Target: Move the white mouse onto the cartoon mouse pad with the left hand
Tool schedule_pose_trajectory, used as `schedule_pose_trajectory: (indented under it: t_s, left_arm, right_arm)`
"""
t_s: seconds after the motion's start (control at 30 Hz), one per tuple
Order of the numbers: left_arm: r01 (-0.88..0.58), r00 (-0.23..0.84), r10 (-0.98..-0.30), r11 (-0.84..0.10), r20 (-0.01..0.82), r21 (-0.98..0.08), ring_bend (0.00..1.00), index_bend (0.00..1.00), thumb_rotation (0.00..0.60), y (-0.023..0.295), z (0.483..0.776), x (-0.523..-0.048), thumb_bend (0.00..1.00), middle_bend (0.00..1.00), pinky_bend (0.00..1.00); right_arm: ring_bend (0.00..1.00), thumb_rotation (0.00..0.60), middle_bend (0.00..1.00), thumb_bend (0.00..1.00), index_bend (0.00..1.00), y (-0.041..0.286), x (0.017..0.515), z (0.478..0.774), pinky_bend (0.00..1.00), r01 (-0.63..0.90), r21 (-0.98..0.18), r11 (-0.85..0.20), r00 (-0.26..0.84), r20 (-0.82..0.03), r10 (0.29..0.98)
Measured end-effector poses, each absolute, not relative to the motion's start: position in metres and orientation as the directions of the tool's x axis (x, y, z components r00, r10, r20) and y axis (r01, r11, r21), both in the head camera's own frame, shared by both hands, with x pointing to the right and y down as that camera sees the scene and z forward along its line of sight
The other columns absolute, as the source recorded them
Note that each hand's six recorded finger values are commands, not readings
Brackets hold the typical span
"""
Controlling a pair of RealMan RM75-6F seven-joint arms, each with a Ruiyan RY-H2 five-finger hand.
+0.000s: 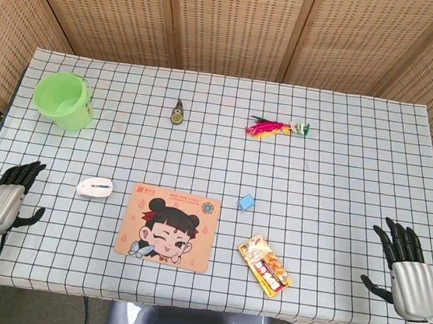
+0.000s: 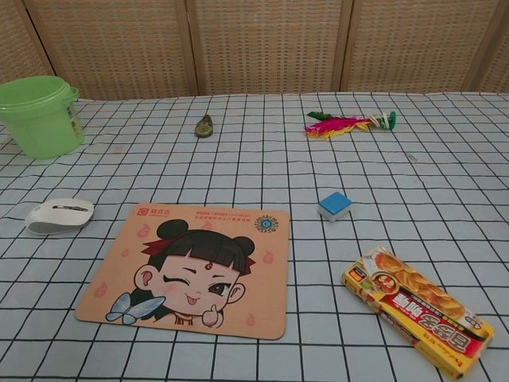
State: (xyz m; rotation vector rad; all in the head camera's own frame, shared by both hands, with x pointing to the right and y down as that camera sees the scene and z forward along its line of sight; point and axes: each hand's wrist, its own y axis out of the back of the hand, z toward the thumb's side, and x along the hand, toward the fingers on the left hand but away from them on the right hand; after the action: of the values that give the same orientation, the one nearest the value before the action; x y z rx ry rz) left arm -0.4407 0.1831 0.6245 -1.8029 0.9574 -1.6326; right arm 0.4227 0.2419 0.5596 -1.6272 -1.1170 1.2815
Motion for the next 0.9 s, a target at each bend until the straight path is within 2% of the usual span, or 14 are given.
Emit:
schedule_pose_trajectory:
  t_s: [0.2, 0.43, 0.7, 0.9]
  left_arm:
    - [-0.089, 0.021, -0.729, -0.683, 0.684, -0.725, 0.0, 0.02, 0.6, 0.157, 0.638, -0.434, 0.51, 0.01, 0.0]
    - [-0.067, -0.023, -0.649, -0.758, 0.761, -0.649, 0.0, 0.03, 0.6, 0.144, 0.662, -0.432, 0.52, 0.1, 0.01]
    - [-0.056, -0.078, -0.601, -0.794, 0.796, -0.605, 0.0, 0.05, 0.6, 0.139, 0.689, -0.43, 0.52, 0.13, 0.02]
    - [-0.058, -0.072, -0.58, -0.81, 0.811, -0.584, 0.0, 0.05, 0.6, 0.137, 0.703, -0.421, 0.52, 0.13, 0.02]
  right_arm:
    - [0.0, 0.6, 0.0, 0.08, 0.14, 0.242, 0.424, 0.56, 0.0, 0.176, -0.93, -0.322, 0.109, -0.307, 0.946]
    - [0.0, 0.6, 0.0, 0.07, 0.14, 0.241, 0.426, 0.558, 0.0, 0.184, -0.931, -0.315, 0.102, -0.301, 0.948]
    - [0.0, 0.6, 0.0, 0.08, 0.14, 0.241, 0.426, 0.558, 0.0, 0.185, -0.93, -0.317, 0.105, -0.302, 0.947]
    - [0.0, 0.6, 0.0, 0.07, 0.14, 0.24, 0.427, 0.558, 0.0, 0.185, -0.931, -0.315, 0.1, -0.301, 0.948]
